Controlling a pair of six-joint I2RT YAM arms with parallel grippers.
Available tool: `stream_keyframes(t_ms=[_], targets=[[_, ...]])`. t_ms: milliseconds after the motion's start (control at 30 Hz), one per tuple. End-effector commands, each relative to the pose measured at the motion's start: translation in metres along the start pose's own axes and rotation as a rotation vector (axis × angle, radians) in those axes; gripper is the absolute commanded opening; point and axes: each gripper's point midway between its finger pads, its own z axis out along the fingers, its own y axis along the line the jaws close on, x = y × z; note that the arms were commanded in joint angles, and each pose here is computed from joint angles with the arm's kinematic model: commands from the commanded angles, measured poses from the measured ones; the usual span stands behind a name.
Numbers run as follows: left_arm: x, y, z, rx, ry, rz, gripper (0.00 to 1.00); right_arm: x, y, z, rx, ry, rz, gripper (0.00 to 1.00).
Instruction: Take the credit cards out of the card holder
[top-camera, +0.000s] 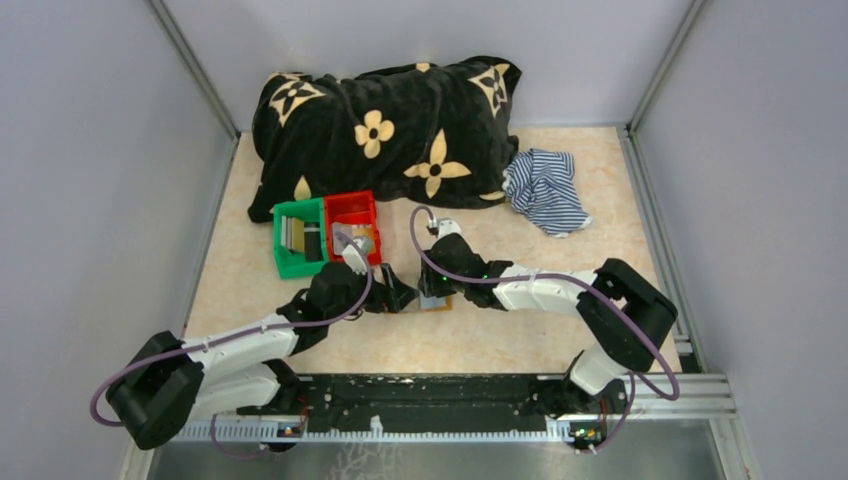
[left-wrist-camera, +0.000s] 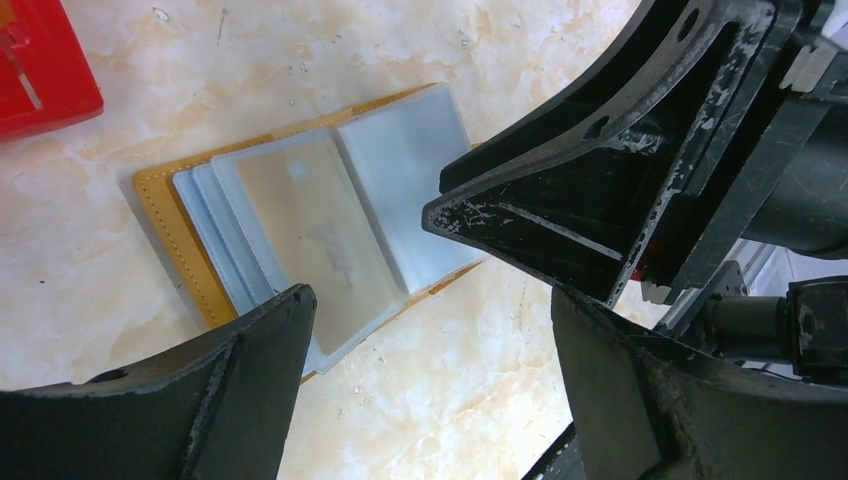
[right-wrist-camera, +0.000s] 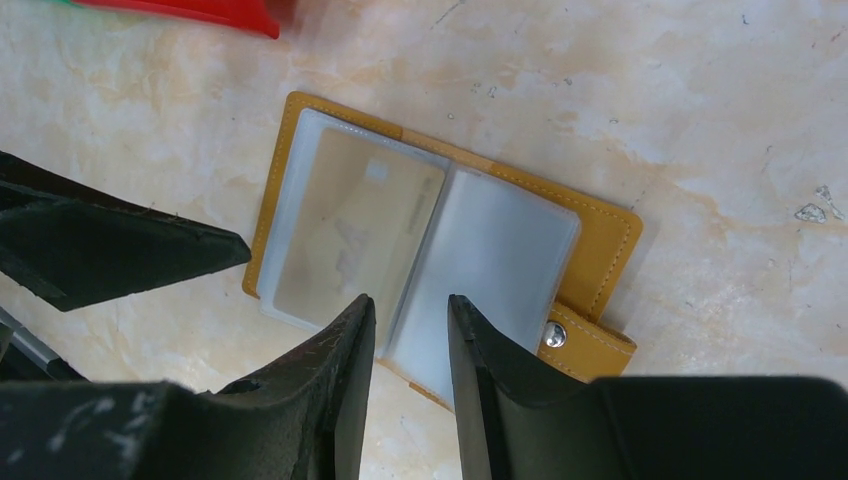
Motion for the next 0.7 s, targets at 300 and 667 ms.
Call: stream_keyframes(t_ms=[300,667], targets=[[-0.008,0.024,-0.005,-0.141,-0.033,0.074,0.94,-0.016,0.008,-0.004,-0.049,-0.051,0.026,0.33],[0.004,0.012,0.009,-0.057,0.009,0.043,0.94,-0.018,0.006,-0.003,-0.050,-0.045,0.034,0.33]])
